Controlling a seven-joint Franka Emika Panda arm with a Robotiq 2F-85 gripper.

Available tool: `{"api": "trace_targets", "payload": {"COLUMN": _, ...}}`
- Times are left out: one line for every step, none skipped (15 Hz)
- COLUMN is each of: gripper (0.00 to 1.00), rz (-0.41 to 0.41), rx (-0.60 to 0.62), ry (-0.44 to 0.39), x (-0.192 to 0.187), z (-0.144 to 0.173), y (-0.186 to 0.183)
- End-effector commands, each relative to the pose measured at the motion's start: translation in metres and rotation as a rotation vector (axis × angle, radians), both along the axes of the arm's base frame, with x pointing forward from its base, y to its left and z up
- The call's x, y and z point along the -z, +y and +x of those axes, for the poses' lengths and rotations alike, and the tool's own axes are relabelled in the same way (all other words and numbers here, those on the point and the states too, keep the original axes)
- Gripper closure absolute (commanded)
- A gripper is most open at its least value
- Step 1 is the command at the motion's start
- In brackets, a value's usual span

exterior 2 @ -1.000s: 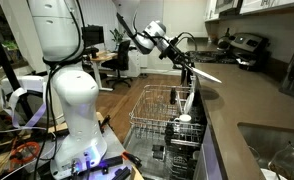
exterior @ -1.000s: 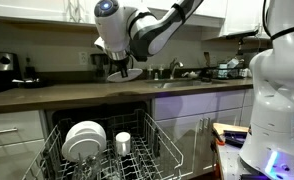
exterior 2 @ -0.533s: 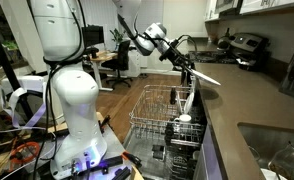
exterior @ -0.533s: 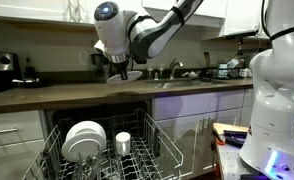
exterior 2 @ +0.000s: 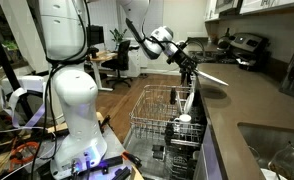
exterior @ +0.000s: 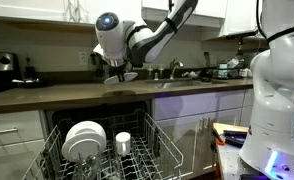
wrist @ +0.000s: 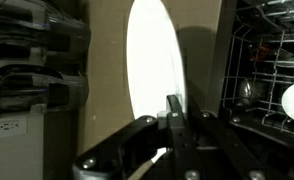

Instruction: Put the plate in the dishwasher on the counter

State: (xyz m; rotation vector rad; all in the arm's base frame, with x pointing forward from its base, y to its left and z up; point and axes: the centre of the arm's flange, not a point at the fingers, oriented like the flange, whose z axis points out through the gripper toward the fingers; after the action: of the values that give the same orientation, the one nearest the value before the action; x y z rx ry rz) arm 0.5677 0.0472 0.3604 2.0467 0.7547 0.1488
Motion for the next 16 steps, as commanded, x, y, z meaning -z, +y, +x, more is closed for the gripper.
{"api": "trace_targets", "payload": {"gripper": 0.93, "rz": -0.011, "rx": -0.018, "ry": -0.057, "x": 0.000, "z": 0.024, "y": -0.017}}
{"api": "trace_targets", "payload": {"gripper": 0.93, "rz": -0.009, "rx": -0.018, "ry": -0.061, "x": 0.002, "z": 0.027, "y": -0.020}}
{"api": "trace_targets", "payload": {"gripper": 0.93, "rz": -0.006, "rx": -0.015, "ry": -0.060, "x": 0.004, "z": 0.030, "y": -0.023}}
{"api": "trace_targets", "payload": {"gripper": 0.93, "rz": -0.005, "rx": -0.008, "ry": -0.055, "x": 0.007, "z": 0.033, "y": -0.025}}
{"api": "trace_targets", "payload": {"gripper": 0.93, "rz": -0.007, "rx": -0.003, "ry": -0.053, "x": 0.010, "z": 0.036, "y": -0.027}}
{"api": "trace_targets", "payload": {"gripper": 0.93, "rz": -0.008, "rx": 0.001, "ry": -0.051, "x": 0.012, "z": 0.038, "y": -0.028}}
{"api": "trace_targets", "payload": {"gripper": 0.93, "rz": -0.010, "rx": 0.002, "ry": -0.051, "x": 0.015, "z": 0.041, "y": -0.028}}
{"api": "trace_targets", "payload": {"gripper": 0.93, "rz": -0.012, "rx": 0.004, "ry": -0.051, "x": 0.019, "z": 0.043, "y": -0.029}}
{"api": "trace_targets", "payload": {"gripper": 0.93, "rz": -0.011, "rx": 0.005, "ry": -0.049, "x": 0.023, "z": 0.045, "y": -0.030}}
{"api": "trace_targets", "payload": {"gripper": 0.93, "rz": -0.008, "rx": 0.008, "ry": -0.049, "x": 0.026, "z": 0.047, "y": -0.030}}
{"api": "trace_targets", "payload": {"gripper": 0.93, "rz": -0.007, "rx": 0.011, "ry": -0.049, "x": 0.029, "z": 0.048, "y": -0.030}}
{"api": "trace_targets", "payload": {"gripper": 0.93, "rz": -0.004, "rx": 0.013, "ry": -0.049, "x": 0.033, "z": 0.050, "y": -0.031}}
{"api": "trace_targets", "payload": {"gripper": 0.93, "rz": -0.002, "rx": 0.015, "ry": -0.049, "x": 0.037, "z": 0.051, "y": -0.032}}
{"api": "trace_targets", "payload": {"gripper": 0.93, "rz": 0.000, "rx": 0.018, "ry": -0.051, "x": 0.040, "z": 0.053, "y": -0.032}}
{"api": "trace_targets", "payload": {"gripper": 0.93, "rz": 0.000, "rx": 0.020, "ry": -0.052, "x": 0.043, "z": 0.054, "y": -0.033}}
{"api": "trace_targets", "payload": {"gripper": 0.93, "rz": -0.003, "rx": 0.019, "ry": -0.050, "x": 0.047, "z": 0.056, "y": -0.035}}
